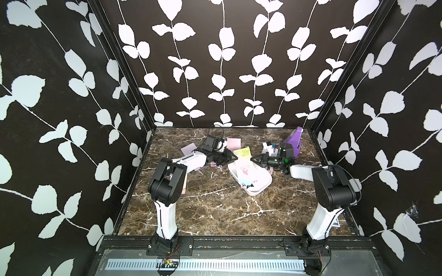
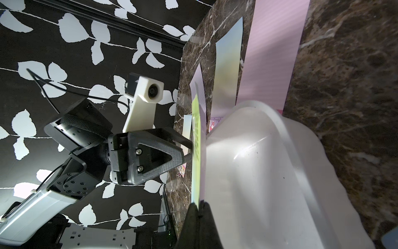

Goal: Take the stickers out of the storage box
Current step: Pick up the sticker from the storage box.

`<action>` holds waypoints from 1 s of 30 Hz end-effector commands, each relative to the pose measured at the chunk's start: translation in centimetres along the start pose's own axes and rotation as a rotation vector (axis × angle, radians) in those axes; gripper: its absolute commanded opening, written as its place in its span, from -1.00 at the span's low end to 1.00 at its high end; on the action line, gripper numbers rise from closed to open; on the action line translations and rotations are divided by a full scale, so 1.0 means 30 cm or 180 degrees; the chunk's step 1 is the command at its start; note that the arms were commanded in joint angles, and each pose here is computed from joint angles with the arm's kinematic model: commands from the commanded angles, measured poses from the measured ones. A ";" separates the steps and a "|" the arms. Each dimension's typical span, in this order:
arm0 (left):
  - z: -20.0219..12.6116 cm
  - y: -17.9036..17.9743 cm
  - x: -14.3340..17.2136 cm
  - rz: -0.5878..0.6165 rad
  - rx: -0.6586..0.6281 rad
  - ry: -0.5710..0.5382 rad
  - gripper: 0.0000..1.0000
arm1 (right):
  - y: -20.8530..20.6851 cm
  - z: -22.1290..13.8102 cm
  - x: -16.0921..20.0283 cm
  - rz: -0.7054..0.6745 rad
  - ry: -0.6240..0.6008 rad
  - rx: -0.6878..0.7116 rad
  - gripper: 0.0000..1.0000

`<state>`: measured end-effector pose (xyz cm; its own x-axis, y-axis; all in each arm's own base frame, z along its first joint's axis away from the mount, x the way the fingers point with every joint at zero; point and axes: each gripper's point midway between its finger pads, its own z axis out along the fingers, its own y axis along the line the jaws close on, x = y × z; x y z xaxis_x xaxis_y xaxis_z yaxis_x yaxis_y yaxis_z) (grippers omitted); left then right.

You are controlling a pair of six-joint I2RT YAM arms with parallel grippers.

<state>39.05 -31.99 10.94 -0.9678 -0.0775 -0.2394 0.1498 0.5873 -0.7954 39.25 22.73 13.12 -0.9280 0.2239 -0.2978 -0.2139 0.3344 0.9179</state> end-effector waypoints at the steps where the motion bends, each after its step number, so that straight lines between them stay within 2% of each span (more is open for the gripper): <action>1: 0.004 -0.022 0.004 0.0045 0.0058 0.0005 -0.23 | 0.041 0.001 -0.045 -0.0185 -0.0061 -0.0113 -1.00; 16: 0.033 -0.060 0.015 0.0049 0.0145 0.0042 -0.26 | 0.026 0.004 -0.035 -0.0156 -0.0039 -0.0099 -1.00; 20: 0.039 -0.069 0.018 0.0025 0.0193 0.0039 -0.43 | 0.022 0.006 -0.035 -0.0154 -0.0026 -0.0093 -1.00; 23: 0.042 -0.082 0.019 0.0006 0.0266 0.0027 -0.83 | 0.016 0.011 -0.035 -0.0157 -0.0002 -0.0080 -1.00; 25: 0.042 -0.089 0.019 0.0004 0.0305 0.0028 -1.00 | 0.008 0.014 -0.033 -0.0151 0.0034 -0.0058 -1.00; 30: 0.034 -0.099 0.021 -0.0002 0.0335 0.0006 -1.00 | -0.014 0.030 -0.033 -0.0149 0.0169 -0.0026 -1.00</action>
<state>38.85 -33.96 11.79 -0.9696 -0.0932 -0.2262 0.1434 0.5326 -0.8341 40.19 22.64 12.37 -0.9339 0.2050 -0.2930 -0.2096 0.3499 0.9130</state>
